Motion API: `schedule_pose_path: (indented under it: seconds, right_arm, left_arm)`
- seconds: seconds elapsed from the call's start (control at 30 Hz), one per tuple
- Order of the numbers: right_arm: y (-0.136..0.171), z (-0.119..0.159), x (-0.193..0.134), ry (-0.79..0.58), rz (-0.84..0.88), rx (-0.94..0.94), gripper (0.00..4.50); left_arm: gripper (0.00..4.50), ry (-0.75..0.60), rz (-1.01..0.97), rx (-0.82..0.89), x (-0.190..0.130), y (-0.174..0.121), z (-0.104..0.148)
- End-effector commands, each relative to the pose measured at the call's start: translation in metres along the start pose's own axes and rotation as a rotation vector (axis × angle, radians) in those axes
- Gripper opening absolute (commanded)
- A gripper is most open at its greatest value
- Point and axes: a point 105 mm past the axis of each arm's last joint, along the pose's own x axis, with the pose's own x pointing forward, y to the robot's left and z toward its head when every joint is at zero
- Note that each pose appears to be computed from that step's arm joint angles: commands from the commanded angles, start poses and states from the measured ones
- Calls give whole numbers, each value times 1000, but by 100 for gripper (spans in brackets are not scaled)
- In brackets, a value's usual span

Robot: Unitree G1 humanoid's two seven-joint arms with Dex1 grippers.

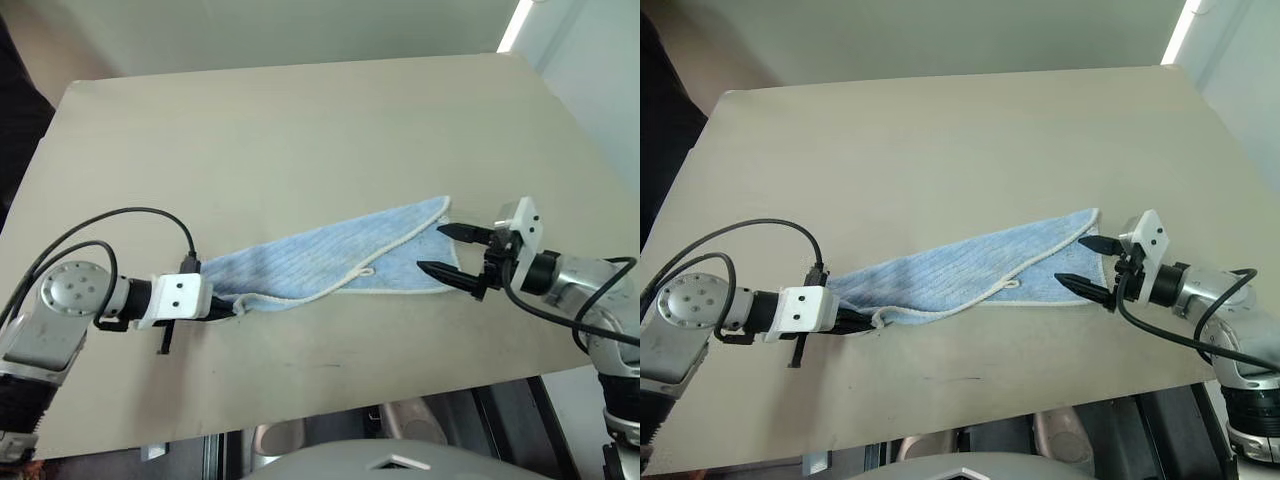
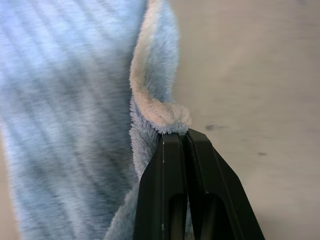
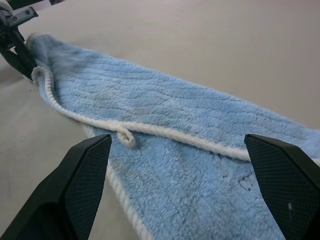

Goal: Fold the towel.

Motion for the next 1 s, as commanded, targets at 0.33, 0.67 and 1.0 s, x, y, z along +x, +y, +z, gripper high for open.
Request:
schedule_pose_path:
  seconds: [0.33, 0.67, 1.0]
  right_arm:
    - [-4, 13, 2, -34, -21, -61, 450]
    - [-3, 12, 3, -40, -20, -58, 450]
    - [-4, 12, 3, -46, -20, -59, 450]
  left_arm:
    - [170, -12, -11, -40, -7, 5, 3]
    - [233, 40, -83, -21, -8, -12, -5]
    - [197, 47, -121, -7, -2, -23, -9]
